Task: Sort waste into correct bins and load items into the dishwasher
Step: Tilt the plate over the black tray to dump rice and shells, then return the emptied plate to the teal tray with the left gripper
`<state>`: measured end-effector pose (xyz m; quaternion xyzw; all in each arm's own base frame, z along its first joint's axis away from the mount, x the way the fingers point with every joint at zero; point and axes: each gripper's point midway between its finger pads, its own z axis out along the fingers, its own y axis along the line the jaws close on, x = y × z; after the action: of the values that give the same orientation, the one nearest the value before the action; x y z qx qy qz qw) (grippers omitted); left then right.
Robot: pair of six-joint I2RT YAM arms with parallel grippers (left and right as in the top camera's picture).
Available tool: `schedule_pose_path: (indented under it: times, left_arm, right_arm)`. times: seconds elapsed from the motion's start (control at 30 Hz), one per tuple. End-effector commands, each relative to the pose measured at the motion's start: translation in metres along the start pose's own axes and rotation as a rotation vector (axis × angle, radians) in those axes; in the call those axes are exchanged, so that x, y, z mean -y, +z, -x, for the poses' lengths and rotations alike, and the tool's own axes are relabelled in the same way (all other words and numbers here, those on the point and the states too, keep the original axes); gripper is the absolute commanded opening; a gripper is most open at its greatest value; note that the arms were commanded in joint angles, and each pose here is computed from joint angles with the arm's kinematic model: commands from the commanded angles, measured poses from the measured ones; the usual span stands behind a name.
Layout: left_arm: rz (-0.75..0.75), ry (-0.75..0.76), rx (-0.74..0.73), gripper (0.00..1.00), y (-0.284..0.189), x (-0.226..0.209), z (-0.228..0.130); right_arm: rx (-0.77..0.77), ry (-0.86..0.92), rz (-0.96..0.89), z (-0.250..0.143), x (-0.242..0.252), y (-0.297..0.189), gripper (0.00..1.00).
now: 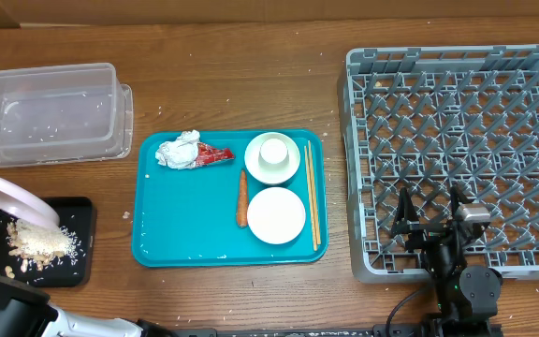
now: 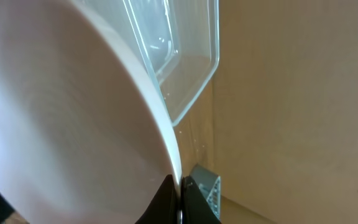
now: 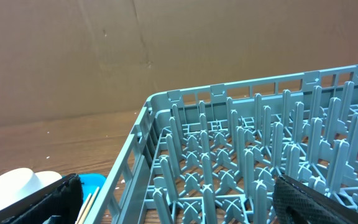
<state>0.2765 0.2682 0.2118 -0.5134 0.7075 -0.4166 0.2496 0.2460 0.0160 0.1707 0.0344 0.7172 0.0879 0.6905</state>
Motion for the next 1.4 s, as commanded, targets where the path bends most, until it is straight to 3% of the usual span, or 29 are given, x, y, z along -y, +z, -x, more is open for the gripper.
schedule_pose_path:
  times: [0.0, 0.4, 0.67, 0.87, 1.03, 1.23, 1.37]
  left_arm:
    - [-0.031, -0.003, -0.013, 0.04, -0.003, 0.008, -0.002]
    - [0.012, 0.031, -0.027, 0.04, -0.007, 0.021, -0.021]
    - [0.232, 0.189, 0.033, 0.04, -0.014, 0.050, -0.056]
    - [0.358, 0.384, -0.007, 0.04, 0.005, 0.080, -0.114]
    - [0.488, 0.576, -0.144, 0.04, 0.045, 0.091, -0.179]
    - [0.742, 0.711, -0.218, 0.04, 0.088, 0.068, -0.236]
    - [0.815, 0.787, -0.297, 0.04, 0.119, 0.049, -0.276]
  right_arm:
    - [0.008, -0.007, -0.005, -0.001, 0.001, 0.000, 1.00]
    - [0.008, -0.007, -0.005, -0.001, 0.001, 0.000, 1.00]
    - [0.008, -0.007, -0.005, -0.001, 0.001, 0.000, 1.00]
    - [0.008, -0.007, -0.005, -0.001, 0.001, 0.000, 1.00]
    - [0.008, -0.007, -0.005, -0.001, 0.001, 0.000, 1.00]
    - [0.008, -0.007, -0.005, -0.001, 0.001, 0.000, 1.00]
    - [0.008, -0.007, -0.005, -0.001, 0.001, 0.000, 1.00]
